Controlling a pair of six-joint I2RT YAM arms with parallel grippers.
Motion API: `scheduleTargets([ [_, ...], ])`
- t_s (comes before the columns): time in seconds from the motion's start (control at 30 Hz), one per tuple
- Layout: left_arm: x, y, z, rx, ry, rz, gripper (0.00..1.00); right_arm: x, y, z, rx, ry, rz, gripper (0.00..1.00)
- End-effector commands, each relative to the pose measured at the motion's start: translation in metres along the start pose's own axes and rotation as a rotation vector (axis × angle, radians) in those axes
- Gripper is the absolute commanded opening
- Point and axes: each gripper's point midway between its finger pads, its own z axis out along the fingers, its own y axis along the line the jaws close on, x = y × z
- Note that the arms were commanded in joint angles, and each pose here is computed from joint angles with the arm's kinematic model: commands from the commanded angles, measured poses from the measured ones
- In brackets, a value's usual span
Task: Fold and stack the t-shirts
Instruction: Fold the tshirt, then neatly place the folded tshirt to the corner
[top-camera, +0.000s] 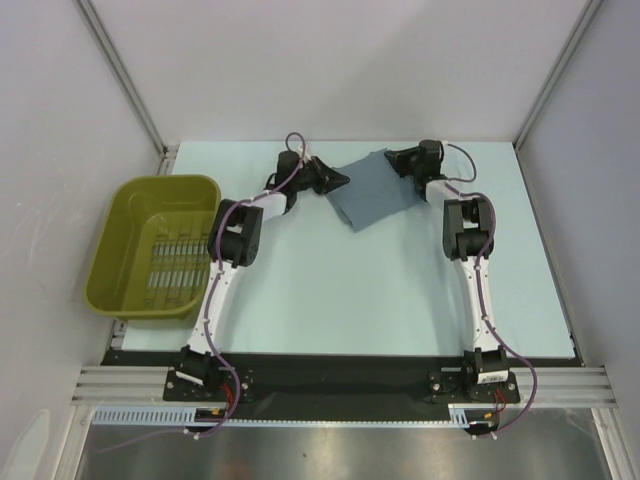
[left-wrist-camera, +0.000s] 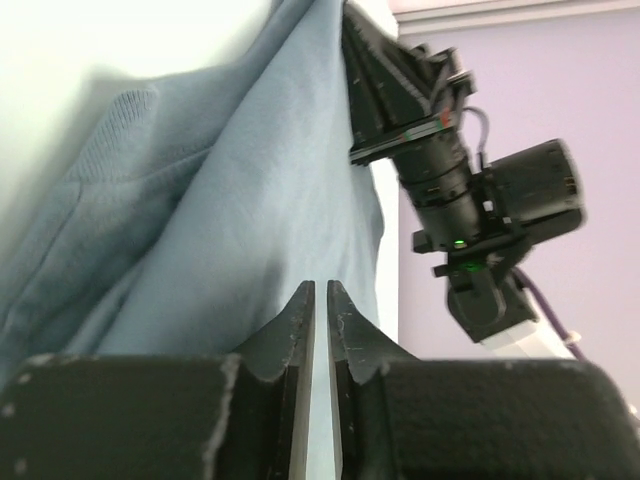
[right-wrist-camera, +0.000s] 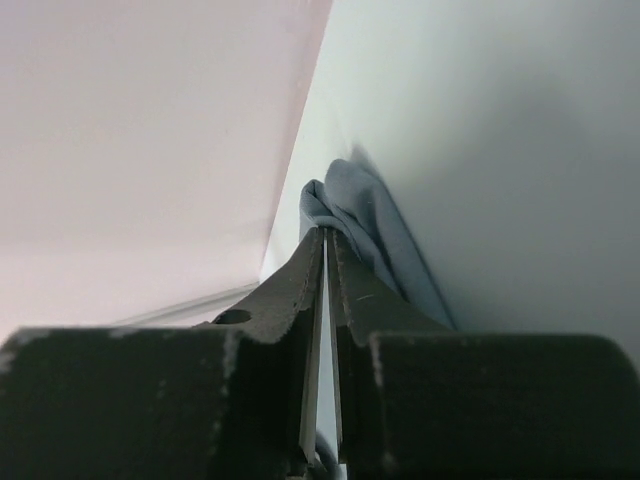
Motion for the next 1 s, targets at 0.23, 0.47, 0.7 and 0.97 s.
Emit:
scheduleTargets([
  [0.23, -0.033, -0.062, -0.017, 0.017, -0.015, 0.121, 0.23, -0.084, 0.062, -0.046, -0.023, -0.016, -0.069, 0.16],
  [0.47, -0.010, -0.100, -0.038, -0.007, 0.034, 0.201, 0.31, -0.070, 0.088, -0.096, -0.038, 0.114, -0.316, 0.29],
  [0.7, 0.045, -0.130, -0.022, 0.093, 0.103, 0.142, 0.23, -0.035, 0.065, -0.129, -0.117, 0.339, -0.256, 0.12],
  [0.97, 0.126, -0.083, 0.015, 0.153, 0.206, -0.034, 0.16, -0.013, 0.003, -0.138, -0.115, 0.390, -0.150, 0.02],
])
